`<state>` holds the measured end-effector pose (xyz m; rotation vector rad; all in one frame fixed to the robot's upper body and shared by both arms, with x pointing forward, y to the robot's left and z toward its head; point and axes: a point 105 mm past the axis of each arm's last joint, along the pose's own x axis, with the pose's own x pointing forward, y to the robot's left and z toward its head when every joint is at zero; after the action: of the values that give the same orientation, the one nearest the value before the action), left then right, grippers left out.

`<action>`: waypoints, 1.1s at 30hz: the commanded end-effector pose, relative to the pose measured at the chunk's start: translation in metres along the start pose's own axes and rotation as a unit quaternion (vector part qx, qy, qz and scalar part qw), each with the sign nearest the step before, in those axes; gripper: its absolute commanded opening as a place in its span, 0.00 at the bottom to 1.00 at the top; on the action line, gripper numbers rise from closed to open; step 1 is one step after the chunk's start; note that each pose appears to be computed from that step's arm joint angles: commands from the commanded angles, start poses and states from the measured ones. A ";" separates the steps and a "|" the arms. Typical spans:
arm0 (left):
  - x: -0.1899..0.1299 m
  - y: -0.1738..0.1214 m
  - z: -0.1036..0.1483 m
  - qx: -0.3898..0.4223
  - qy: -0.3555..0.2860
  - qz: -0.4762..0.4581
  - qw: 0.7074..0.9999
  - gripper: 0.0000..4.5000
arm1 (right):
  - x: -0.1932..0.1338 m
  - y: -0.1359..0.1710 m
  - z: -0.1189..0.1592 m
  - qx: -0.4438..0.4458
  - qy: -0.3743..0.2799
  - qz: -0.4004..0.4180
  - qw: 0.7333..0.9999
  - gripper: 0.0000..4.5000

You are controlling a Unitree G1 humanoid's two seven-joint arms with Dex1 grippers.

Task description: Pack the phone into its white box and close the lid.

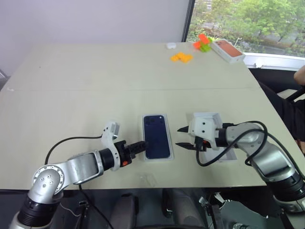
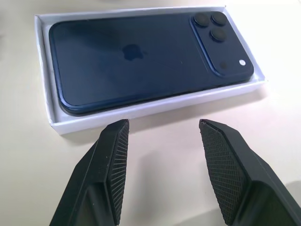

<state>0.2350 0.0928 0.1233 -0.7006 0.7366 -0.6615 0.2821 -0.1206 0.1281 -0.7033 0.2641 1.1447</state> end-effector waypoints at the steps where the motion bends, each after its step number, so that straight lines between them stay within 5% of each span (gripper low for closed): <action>1: -0.015 -0.013 0.013 0.034 -0.024 -0.033 0.999 0.37 | -0.004 -0.007 0.012 -0.021 -0.019 -0.011 1.000 0.56; 10: -0.051 0.020 0.087 0.129 -0.190 0.042 0.972 0.37 | -0.009 -0.018 0.016 0.006 -0.036 -0.034 0.999 0.56; 14: -0.063 0.038 0.101 0.190 -0.216 0.083 0.954 0.37 | -0.009 -0.018 0.016 0.007 -0.036 -0.039 0.999 0.56; 26: -0.055 0.042 0.081 0.306 -0.168 0.069 0.935 0.37 | -0.012 -0.025 0.016 0.014 -0.039 -0.067 0.997 0.56; 30: -0.046 0.035 0.065 0.358 -0.131 0.040 0.924 0.38 | -0.023 -0.032 0.020 0.031 -0.044 -0.104 0.993 0.27; 33: -0.040 0.038 0.056 0.383 -0.108 0.039 0.917 0.38 | -0.031 -0.034 0.018 0.051 -0.038 -0.123 0.990 0.27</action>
<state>0.2679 0.1672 0.1343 -0.0628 0.2837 -0.6922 0.2999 -0.1383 0.1586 -0.5827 0.2016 0.9360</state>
